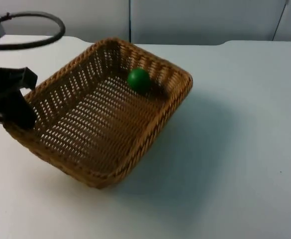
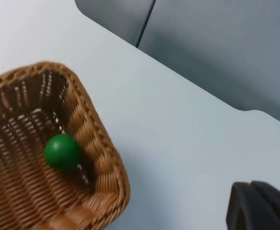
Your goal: Pick up the basket with the left hand and place the ball into the basket with the right hand.
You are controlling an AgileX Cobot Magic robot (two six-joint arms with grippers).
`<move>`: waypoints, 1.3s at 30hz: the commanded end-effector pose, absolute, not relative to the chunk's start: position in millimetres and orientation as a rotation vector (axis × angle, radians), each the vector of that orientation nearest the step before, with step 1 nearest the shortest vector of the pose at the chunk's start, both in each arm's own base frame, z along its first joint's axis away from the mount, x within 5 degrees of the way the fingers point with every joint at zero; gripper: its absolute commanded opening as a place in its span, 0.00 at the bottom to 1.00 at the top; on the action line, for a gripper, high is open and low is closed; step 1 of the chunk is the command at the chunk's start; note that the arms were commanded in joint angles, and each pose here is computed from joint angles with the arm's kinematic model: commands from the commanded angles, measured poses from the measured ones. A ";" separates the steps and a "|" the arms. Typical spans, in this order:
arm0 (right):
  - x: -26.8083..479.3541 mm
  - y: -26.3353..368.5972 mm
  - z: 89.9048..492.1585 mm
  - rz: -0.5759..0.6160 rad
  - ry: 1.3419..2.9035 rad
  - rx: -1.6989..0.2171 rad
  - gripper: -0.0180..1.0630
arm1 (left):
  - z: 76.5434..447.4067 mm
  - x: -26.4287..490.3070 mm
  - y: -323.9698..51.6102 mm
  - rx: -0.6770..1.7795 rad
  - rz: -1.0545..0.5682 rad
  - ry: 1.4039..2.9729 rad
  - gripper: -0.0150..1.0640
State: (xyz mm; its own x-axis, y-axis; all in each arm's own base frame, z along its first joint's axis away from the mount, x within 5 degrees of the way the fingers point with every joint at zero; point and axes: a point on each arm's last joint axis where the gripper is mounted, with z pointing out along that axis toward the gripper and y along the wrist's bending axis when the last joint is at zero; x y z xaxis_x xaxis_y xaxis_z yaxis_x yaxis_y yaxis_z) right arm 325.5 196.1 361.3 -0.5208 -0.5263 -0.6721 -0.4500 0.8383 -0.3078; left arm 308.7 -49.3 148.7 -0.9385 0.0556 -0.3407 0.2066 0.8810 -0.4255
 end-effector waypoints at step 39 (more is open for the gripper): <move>326.6 196.0 369.0 -0.095 2.136 -0.701 0.01 | 179.2 349.1 -47.3 0.437 -0.630 2.815 0.54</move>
State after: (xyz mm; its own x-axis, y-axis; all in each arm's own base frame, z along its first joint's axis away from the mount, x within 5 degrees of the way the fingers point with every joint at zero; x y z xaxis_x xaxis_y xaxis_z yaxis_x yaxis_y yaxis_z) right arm 327.3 199.2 364.0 -0.4861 -0.5164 -0.7050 -0.4564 0.8380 -0.2991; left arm 348.9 -49.4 168.5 -0.9179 0.2217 -0.3290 0.3430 0.8602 -0.3773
